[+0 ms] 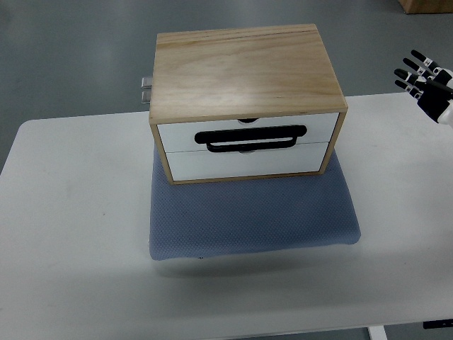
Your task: Open wood drawer with right hand
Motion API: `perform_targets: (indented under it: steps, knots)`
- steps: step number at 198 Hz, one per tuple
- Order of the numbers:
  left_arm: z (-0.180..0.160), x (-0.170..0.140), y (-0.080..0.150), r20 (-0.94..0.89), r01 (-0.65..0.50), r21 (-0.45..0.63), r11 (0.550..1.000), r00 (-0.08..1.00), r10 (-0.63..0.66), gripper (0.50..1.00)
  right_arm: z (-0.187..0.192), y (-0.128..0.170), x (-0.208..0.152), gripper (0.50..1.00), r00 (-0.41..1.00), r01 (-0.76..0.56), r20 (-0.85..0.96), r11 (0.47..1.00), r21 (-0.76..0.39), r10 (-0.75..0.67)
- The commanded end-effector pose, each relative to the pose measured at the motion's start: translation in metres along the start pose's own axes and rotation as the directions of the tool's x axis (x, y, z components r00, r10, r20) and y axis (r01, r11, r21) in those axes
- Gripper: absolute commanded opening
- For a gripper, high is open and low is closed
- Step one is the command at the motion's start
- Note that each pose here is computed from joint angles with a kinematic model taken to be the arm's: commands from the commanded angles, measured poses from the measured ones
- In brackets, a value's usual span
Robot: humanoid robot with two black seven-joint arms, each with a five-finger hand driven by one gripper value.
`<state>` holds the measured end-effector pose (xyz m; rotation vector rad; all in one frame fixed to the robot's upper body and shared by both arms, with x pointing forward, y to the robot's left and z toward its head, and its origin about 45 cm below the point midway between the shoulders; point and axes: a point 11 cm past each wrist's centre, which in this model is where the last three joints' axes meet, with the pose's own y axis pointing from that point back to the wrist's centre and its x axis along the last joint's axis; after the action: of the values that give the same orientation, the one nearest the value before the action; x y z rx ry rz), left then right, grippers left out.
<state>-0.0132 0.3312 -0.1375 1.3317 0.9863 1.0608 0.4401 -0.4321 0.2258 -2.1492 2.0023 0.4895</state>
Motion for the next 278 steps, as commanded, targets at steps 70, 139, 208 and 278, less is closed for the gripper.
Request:
perform_targets:
  steps: [70,139,208,278]
  knots:
    - [-0.003,0.002,0.000,-0.002,-0.008,0.001,1.000,1.000,0.008,1.000,-0.002,-0.001,-0.001,0.954,1.000,0.004,0.000,1.000,0.004,-0.004]
    - [-0.003,0.001,0.000,-0.003,-0.005,0.002,1.000,1.000,0.005,1.000,-0.008,-0.001,0.000,0.954,1.000,0.007,-0.011,1.000,0.010,-0.007]
    - [-0.003,0.001,0.000,-0.003,-0.005,0.002,1.000,1.000,0.005,1.000,-0.007,-0.001,0.000,0.954,1.000,0.010,-0.011,1.000,0.008,-0.010]
    - [-0.003,0.001,0.000,-0.003,-0.005,0.002,1.000,1.000,0.005,1.000,-0.013,0.000,0.001,0.954,1.000,0.011,-0.019,1.000,0.017,-0.011]
